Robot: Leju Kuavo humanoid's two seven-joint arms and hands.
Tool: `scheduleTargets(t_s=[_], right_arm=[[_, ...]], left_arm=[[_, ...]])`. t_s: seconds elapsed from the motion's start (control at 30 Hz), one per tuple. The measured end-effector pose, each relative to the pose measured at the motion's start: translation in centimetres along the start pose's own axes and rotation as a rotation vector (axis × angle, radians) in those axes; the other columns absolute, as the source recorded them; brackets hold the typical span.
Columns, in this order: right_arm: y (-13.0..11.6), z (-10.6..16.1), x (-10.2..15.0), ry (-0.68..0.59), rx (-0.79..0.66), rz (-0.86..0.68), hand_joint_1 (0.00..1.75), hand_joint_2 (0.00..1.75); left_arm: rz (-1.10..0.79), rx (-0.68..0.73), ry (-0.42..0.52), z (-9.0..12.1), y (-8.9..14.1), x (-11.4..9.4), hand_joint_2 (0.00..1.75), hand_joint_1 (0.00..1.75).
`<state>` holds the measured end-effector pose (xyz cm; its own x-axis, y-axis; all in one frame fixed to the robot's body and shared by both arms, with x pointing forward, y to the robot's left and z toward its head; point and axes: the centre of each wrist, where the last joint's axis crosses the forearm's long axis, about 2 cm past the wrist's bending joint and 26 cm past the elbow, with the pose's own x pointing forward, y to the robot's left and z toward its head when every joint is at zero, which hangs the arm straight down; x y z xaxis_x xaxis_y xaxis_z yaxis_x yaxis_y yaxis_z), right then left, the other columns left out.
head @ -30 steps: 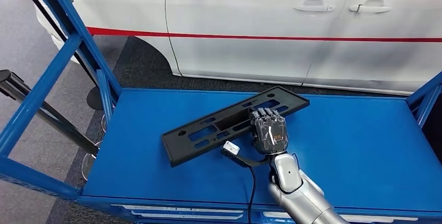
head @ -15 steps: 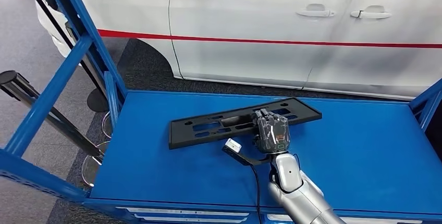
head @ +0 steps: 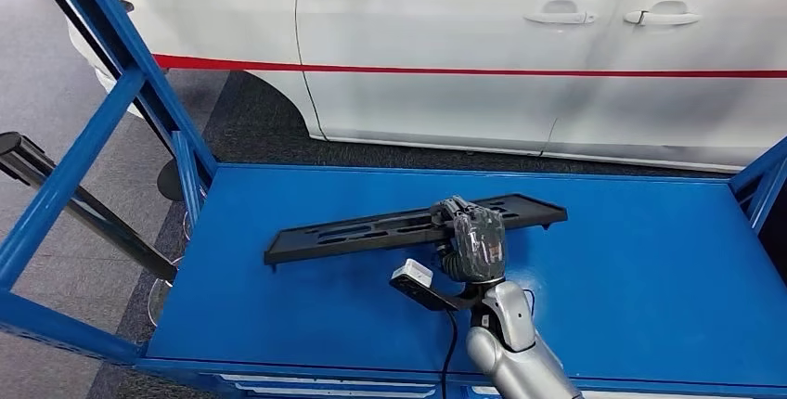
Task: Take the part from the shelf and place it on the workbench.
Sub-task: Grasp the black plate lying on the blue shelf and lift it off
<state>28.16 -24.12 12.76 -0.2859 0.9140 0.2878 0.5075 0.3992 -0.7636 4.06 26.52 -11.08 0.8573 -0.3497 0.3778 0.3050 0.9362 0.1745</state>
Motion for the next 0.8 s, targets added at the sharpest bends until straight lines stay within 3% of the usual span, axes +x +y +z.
scheduleTargets(t_s=[0.13,0.27,0.37,0.5,0.63,0.8], right_arm=[[-1.8,-1.2,3.2,-0.029,-0.116,-0.150,1.75,1.75],[-3.4,-1.5,4.6,-0.074,-0.217,-0.321,1.75,1.75],[-5.7,-2.6,5.7,-0.099,-0.350,-0.491,1.75,1.75],[-8.6,-3.7,6.2,-0.116,-0.470,-0.609,1.75,1.75],[-10.1,-4.1,5.9,-0.146,-0.516,-0.637,1.75,1.75],[-10.6,-3.9,5.7,-0.150,-0.538,-0.693,1.75,1.75]], left_arm=[[0.016,0.003,0.003,0.0,-0.2,0.0,0.00,0.00],[0.028,0.007,0.009,0.1,-0.2,-0.2,0.00,0.00],[0.033,0.012,0.010,0.1,-0.1,-0.1,0.00,0.00],[0.048,0.012,0.007,0.1,-0.2,-0.1,0.00,0.00],[0.073,0.011,-0.001,0.1,-0.3,0.0,1.75,0.00],[0.088,0.013,0.000,0.1,-0.4,0.0,1.75,0.00]])
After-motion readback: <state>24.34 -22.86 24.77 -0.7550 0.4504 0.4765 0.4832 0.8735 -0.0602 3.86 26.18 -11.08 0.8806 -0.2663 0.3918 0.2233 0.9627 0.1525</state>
